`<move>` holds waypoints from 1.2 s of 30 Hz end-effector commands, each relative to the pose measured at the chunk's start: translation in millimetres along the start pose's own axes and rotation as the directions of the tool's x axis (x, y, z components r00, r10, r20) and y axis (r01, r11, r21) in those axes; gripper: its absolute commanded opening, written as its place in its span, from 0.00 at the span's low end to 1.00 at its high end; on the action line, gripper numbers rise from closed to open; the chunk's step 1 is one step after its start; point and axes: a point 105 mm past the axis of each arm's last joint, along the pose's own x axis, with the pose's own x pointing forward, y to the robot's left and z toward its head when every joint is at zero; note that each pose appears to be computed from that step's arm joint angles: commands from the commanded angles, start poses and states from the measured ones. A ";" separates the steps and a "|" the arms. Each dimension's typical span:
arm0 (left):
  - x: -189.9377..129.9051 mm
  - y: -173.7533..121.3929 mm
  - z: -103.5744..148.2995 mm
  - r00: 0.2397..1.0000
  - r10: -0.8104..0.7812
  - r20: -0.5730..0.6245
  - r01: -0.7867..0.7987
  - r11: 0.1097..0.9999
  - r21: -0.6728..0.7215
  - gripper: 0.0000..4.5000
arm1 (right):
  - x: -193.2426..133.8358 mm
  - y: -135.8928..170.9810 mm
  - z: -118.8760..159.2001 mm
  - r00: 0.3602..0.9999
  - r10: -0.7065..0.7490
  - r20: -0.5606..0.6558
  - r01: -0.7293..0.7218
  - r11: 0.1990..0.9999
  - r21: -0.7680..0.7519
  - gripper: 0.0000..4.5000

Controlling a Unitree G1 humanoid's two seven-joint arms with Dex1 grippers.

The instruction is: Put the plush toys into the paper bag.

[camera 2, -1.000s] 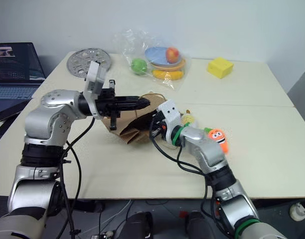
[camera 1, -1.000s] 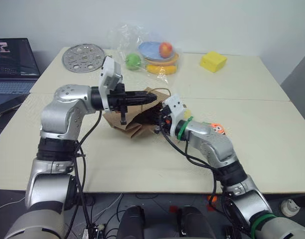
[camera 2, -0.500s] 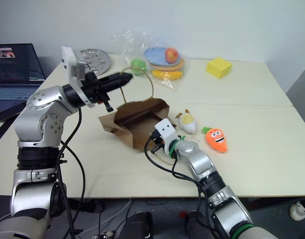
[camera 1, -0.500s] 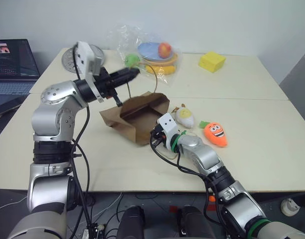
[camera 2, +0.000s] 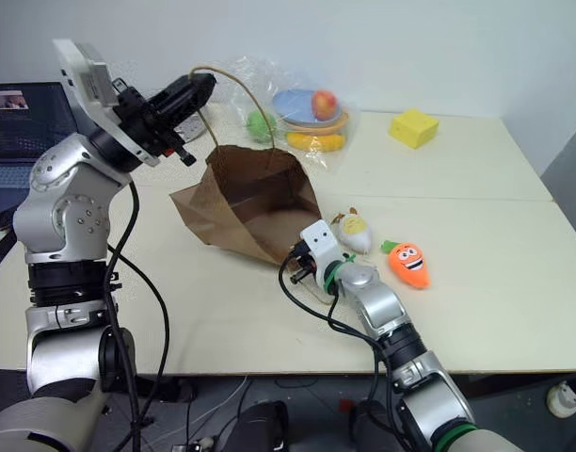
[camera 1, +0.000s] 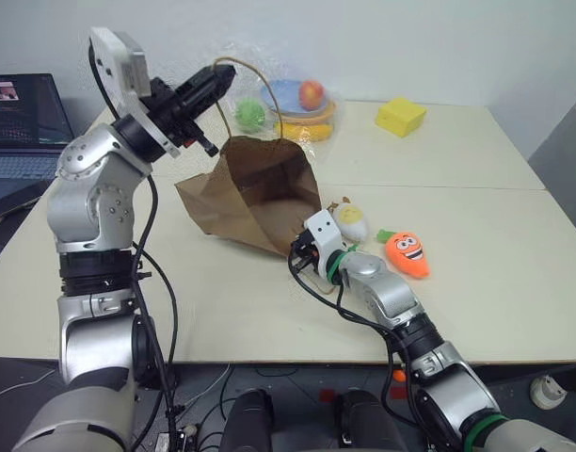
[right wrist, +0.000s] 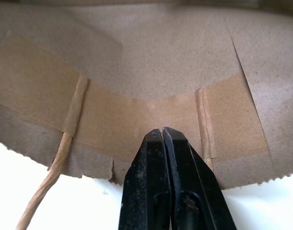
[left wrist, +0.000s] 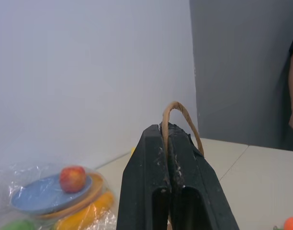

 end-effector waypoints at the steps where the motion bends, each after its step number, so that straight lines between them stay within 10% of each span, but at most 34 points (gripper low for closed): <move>1: 0.5 -3.7 13.5 0.999 -0.030 0.035 0.029 0.999 0.031 0.00 | -1.1 -8.0 6.5 1.000 -0.022 0.016 0.022 1.000 -0.006 0.01; 12: -9.0 -38.9 -39.8 0.969 -0.200 -0.147 0.194 0.980 -0.049 0.00 | -26.6 -8.2 63.8 0.966 0.021 0.256 -0.034 0.999 0.043 0.01; 26: -10.8 -46.1 -43.9 0.950 -0.248 -0.189 0.238 0.968 -0.077 0.00 | -122.8 -38.5 131.6 0.863 -0.056 0.503 0.017 0.996 0.082 0.01; 36: -6.8 -47.5 -42.1 0.945 -0.266 -0.191 0.254 0.964 -0.084 0.00 | -106.3 -91.1 49.6 0.935 -0.308 0.174 0.307 0.951 0.036 0.69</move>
